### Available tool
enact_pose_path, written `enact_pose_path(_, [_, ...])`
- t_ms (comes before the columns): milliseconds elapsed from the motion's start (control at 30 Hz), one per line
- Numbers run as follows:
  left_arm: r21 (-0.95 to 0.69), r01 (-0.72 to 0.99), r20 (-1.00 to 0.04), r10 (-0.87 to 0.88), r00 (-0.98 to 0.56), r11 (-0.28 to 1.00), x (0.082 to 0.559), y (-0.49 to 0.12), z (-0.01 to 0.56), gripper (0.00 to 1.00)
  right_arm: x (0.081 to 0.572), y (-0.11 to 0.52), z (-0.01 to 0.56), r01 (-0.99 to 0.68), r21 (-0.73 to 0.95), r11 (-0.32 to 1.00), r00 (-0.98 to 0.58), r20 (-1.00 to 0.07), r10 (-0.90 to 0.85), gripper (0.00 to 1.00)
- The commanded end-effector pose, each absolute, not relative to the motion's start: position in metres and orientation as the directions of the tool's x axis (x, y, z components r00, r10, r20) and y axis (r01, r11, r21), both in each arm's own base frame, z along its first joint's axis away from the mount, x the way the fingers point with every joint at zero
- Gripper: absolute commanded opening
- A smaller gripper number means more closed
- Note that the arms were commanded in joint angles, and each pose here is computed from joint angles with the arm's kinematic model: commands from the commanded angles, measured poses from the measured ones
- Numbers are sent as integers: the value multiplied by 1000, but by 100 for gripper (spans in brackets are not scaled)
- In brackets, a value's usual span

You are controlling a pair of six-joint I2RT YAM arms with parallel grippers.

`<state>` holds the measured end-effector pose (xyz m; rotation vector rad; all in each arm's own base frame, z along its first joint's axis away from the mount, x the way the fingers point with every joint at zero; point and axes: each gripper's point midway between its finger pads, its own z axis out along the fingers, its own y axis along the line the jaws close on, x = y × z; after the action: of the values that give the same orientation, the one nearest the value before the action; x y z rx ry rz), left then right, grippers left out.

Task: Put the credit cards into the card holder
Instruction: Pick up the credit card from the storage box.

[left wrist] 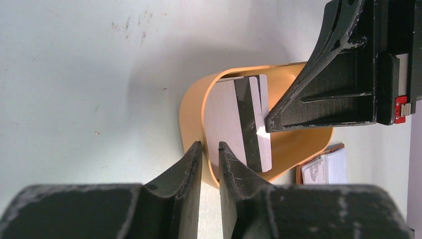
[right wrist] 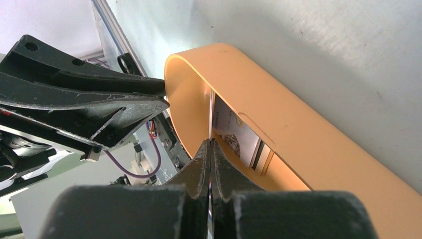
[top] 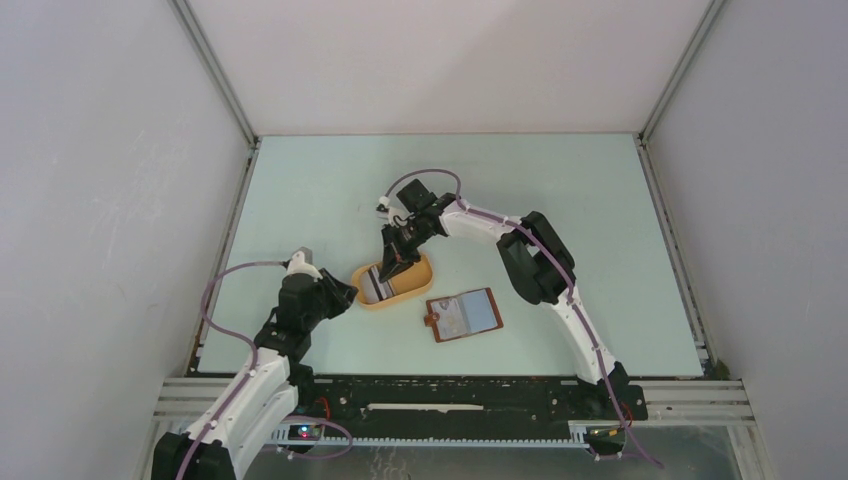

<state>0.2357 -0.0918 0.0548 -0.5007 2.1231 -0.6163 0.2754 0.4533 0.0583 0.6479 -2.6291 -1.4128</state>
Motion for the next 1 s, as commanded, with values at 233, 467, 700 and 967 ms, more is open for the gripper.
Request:
enact_pose_path(233, [-606,-98,-627,-550,-552,789,237,-96,66,23,288,440,97,-452,766,458,-873,-275,-403,0])
enact_pose_path(467, [-625,-64,-637,-556,-534,778,237,-99,78,26,287,433,106,-474,768,430,-861,-303,-408,0])
enact_pose_path(700, [-651,-9,-656,-568,-497,759,235,-102,98,43,291,421,121,-484,773,409,-858,-328,-396,0])
enact_pose_path(967, [-680,96,-677,-572,-464,727,232,-112,124,57,294,408,145,-491,791,366,-856,-358,-374,0])
